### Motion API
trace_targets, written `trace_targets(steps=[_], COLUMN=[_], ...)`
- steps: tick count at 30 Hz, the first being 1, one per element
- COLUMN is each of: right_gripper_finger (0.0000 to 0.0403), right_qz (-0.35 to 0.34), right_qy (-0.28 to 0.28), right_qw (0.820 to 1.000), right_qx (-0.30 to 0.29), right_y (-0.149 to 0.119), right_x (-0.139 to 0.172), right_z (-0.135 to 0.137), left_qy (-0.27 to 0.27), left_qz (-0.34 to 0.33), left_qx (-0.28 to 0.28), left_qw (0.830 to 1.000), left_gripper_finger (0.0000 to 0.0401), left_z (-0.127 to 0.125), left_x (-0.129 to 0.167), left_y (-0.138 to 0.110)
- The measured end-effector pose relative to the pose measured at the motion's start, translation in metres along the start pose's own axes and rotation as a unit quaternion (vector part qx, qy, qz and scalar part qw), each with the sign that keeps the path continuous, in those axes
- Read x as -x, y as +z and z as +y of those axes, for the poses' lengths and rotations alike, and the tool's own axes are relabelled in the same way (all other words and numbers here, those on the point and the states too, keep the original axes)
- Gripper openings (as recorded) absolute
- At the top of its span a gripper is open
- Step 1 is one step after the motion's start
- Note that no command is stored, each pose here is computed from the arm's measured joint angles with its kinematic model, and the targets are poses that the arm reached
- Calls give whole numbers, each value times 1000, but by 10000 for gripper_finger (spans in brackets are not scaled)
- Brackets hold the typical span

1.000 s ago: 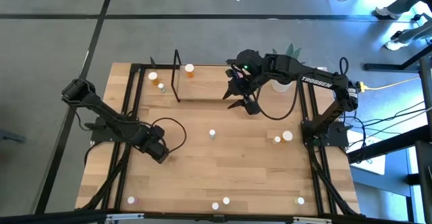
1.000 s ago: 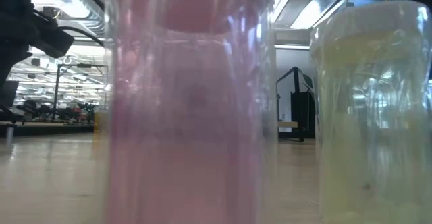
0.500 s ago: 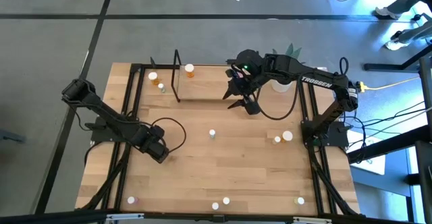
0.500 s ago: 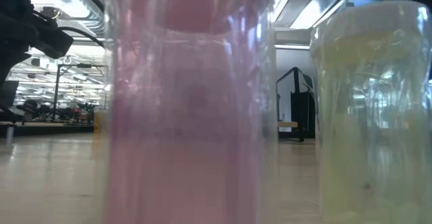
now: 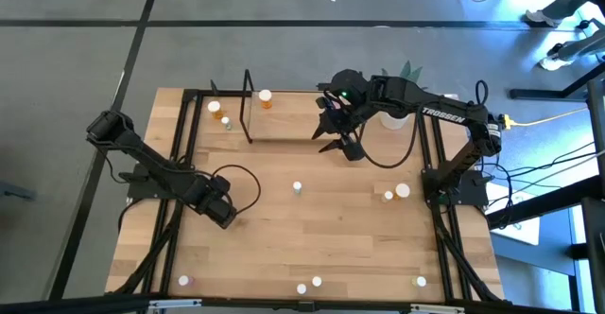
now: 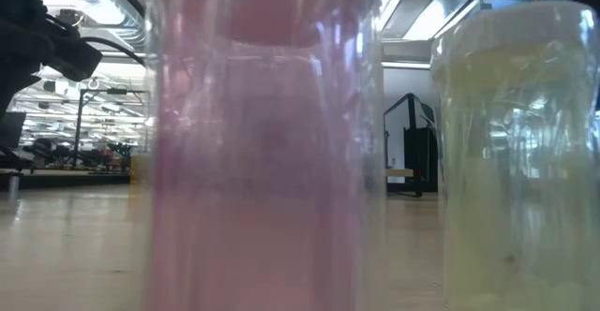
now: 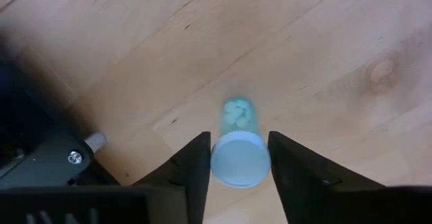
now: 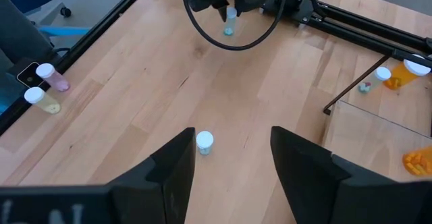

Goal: Pick and place medicine bottles onto shelf by color
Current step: Put the bottom right blue pill bottle on the shelf

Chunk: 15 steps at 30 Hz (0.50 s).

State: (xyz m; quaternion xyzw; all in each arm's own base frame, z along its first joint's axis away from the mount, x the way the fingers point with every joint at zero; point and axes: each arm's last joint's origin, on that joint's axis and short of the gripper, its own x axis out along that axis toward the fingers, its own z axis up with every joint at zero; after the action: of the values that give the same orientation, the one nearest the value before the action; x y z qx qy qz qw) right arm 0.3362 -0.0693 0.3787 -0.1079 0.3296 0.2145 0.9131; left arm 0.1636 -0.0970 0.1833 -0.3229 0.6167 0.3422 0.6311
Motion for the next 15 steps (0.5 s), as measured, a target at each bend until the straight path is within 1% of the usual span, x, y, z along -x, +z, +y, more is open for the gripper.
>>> trace_targets(steps=[6, 11, 15], right_gripper_finger=[195, 195, 195], right_qz=[0, 0, 0], right_qy=[0, 0, 0], right_qw=[1000, 1000, 1000], right_qx=[0, 0, 0], right_y=[0, 0, 0], right_x=[0, 0, 0], right_z=[0, 0, 0], left_qy=[1, -2, -20], left_qz=[0, 0, -2], left_qx=[-1, -4, -32], left_qw=[1000, 1000, 999], left_gripper_finger=[107, 102, 101], left_z=[0, -1, -7], left_x=[0, 1, 12], left_y=[0, 0, 4])
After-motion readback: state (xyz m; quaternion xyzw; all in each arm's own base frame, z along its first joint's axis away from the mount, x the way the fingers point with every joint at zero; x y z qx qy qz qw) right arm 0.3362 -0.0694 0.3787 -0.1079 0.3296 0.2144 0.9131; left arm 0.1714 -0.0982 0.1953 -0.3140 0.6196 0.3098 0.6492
